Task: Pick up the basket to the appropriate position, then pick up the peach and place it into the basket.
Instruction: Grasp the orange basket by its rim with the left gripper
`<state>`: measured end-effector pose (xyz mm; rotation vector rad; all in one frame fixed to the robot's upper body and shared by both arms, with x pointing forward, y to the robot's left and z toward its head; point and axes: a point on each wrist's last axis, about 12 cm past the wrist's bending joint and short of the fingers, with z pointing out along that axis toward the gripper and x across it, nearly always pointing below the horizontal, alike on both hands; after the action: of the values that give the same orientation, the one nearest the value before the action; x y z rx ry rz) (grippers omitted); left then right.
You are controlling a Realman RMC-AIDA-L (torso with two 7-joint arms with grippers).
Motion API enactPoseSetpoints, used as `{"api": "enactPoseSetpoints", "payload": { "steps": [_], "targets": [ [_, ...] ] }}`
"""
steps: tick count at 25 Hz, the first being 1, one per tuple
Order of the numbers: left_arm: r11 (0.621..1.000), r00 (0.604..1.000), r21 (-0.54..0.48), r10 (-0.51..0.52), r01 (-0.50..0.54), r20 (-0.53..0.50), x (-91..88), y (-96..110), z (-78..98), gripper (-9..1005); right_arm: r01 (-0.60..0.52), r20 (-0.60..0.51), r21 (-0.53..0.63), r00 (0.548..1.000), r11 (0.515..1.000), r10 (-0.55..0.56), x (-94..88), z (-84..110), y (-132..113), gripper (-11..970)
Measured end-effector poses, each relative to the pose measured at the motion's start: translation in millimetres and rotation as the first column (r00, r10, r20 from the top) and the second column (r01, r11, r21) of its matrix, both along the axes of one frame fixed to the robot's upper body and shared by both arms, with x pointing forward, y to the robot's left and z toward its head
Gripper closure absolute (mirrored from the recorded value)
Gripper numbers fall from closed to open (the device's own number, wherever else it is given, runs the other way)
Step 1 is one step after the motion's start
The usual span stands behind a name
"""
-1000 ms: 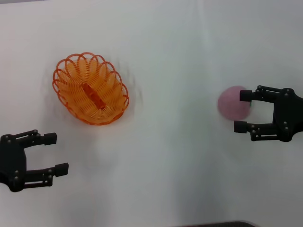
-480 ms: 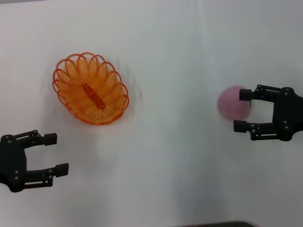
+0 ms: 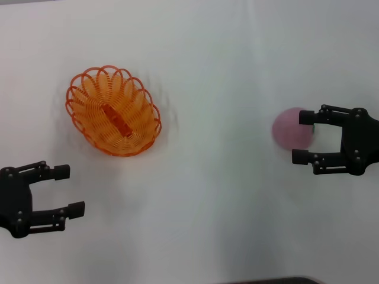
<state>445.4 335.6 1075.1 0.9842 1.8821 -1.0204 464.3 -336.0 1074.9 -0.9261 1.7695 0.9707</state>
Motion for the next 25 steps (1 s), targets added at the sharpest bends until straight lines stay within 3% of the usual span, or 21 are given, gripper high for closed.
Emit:
{"api": "enactPoseSetpoints", "payload": {
  "steps": [14, 25],
  "targets": [
    [0.994, 0.994, -0.04, 0.099, -0.097, 0.055, 10.7, 5, 6.0, 156, -0.012, 0.0, 0.005, 1.0, 1.0, 0.012, 0.6, 1.1, 2, 45],
    [0.99, 0.984, -0.036, 0.142, -0.139, 0.108, 36.1, -7, 7.7, 157, -0.014, 0.002, 0.012, 1.0, 1.0, 0.014, 0.7, 1.3, 3, 45]
  ]
}}
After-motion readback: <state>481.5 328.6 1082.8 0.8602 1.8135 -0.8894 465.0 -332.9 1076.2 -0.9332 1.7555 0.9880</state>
